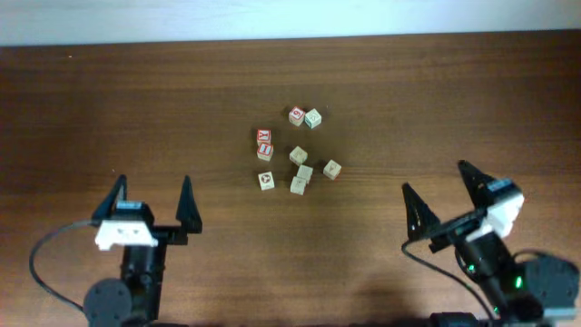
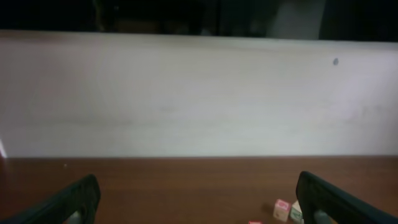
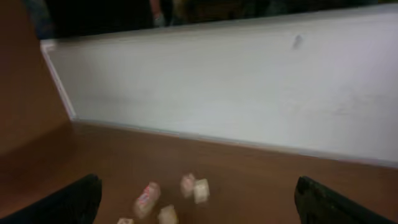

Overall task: Rotate 3 blocks
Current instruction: 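Raise both arms from rest and move them over the block cluster, then lower the right gripper into the cluster of wooden blocks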

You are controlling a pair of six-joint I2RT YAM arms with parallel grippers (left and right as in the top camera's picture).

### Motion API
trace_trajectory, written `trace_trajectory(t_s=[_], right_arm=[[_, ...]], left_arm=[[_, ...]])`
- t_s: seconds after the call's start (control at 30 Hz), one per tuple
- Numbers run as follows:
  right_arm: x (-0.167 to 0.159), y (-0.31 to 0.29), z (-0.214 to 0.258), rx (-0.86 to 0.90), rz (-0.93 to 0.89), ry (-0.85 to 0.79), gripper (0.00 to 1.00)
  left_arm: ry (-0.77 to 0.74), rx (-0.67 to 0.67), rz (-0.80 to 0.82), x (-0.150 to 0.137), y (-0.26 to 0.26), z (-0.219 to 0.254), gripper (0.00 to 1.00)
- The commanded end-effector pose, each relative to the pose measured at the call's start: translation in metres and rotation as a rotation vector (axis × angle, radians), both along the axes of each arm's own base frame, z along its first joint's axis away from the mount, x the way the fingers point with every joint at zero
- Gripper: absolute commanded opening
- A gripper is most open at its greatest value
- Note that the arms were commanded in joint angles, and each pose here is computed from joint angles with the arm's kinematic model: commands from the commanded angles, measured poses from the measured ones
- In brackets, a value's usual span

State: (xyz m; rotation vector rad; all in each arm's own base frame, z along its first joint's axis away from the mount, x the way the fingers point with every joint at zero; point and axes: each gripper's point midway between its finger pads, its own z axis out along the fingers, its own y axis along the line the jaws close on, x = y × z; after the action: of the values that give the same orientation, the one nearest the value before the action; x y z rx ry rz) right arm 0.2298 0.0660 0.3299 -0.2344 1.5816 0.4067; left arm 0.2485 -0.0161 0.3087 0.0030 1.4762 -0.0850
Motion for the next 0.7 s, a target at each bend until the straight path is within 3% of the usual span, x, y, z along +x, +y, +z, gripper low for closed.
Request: trace_trajectory(t_s=[0.0, 0.17, 0.23, 0.33, 0.4, 0.47, 0.6, 0.67], right_arm=[[0.018, 0.019, 0.009, 0.023, 0.135, 0.118, 0.98], [0.073, 0.032, -0.030, 0.098, 0.226, 0.576, 0.98], [0.095, 0.045, -0.056, 0.104, 0.261, 0.795, 0.98], [0.120, 0.075, -0.091, 0.034, 0.305, 0.955, 0.98], [0.139, 0.085, -0.135, -0.006, 0.146, 1.125, 0.98], [0.154, 0.076, -0.181, 0.023, -0.133, 1.255, 0.99], [0.180, 0.097, -0.233, 0.094, -0.120, 1.324, 0.98], [0.183, 0.103, -0.265, 0.097, -0.146, 1.381, 0.72]], left_arm=[[0.054, 0.003, -0.102, 0.022, -0.020, 0.031, 0.99], [0.329, 0.007, -0.205, 0.081, -0.043, 0.027, 0.99], [0.524, 0.008, -0.207, 0.114, -0.046, 0.012, 0.99], [0.713, 0.008, -0.206, 0.150, -0.050, -0.018, 0.99], [0.841, 0.006, -0.203, 0.168, -0.051, -0.052, 0.99], [0.916, 0.010, -0.189, 0.176, -0.050, -0.081, 0.99], [0.972, 0.010, -0.186, 0.182, -0.050, -0.104, 0.99], [0.980, 0.009, -0.185, 0.183, -0.050, -0.107, 0.99]])
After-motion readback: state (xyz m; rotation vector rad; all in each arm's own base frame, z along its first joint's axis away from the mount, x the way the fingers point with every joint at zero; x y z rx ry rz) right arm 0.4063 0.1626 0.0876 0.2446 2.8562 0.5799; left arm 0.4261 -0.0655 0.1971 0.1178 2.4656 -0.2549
